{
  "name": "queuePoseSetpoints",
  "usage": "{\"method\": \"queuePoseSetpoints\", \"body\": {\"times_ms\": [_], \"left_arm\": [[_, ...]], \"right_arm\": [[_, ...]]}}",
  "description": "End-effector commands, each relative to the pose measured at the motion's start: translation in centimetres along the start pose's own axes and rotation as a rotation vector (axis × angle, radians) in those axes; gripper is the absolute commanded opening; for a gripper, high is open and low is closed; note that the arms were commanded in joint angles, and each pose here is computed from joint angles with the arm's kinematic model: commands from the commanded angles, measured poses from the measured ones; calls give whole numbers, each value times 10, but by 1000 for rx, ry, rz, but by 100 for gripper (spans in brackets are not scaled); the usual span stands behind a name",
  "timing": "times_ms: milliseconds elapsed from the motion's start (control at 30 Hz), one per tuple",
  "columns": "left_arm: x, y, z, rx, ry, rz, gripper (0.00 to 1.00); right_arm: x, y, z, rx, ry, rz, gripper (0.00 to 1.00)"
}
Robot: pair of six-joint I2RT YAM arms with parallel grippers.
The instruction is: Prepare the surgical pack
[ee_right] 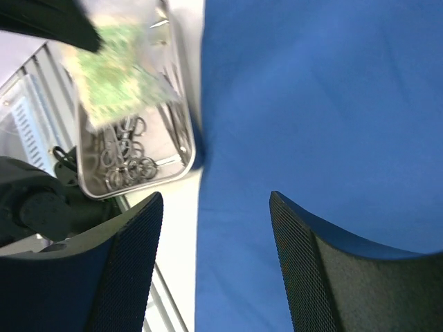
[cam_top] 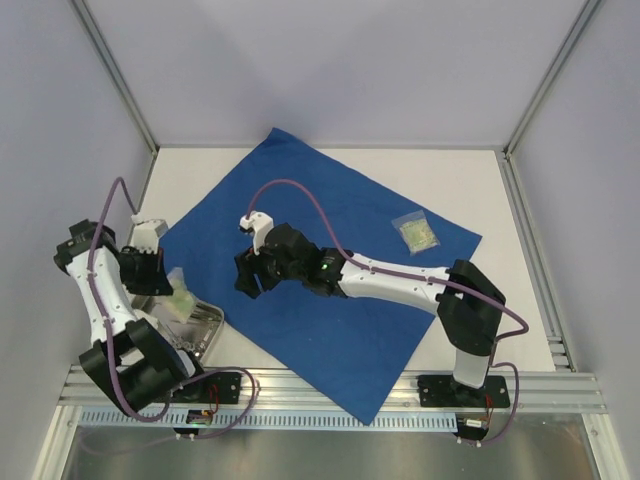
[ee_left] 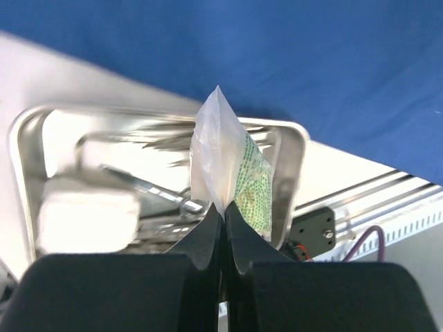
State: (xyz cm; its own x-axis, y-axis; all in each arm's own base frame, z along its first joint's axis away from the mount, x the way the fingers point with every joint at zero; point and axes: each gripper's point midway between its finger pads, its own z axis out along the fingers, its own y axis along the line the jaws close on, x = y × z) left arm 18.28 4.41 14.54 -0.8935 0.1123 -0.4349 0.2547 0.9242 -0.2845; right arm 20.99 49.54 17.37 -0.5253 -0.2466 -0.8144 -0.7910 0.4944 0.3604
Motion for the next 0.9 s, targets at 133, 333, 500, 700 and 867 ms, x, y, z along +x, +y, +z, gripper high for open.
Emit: {"method": "queuePoseSetpoints", "body": {"times_ms": [133, 333, 500, 700, 867], "left_arm": [[19, 48, -5, -29, -60, -73, 0], [26, 63, 9, 32, -89, -129, 0], [31, 83, 17, 36, -110, -165, 0], [19, 90, 27, 67, -179, -175, 0], [24, 106, 36, 5, -171, -183, 0]], "right_arm": [[-19, 0, -21, -25, -59, 1, 65], [-15, -2, -19, -21, -51, -3, 65], [-13, -2, -12, -21, -31, 4, 65], [-18, -2, -10, -14, -27, 0, 65], [-19, -7, -16, 19, -27, -16, 64]]}}
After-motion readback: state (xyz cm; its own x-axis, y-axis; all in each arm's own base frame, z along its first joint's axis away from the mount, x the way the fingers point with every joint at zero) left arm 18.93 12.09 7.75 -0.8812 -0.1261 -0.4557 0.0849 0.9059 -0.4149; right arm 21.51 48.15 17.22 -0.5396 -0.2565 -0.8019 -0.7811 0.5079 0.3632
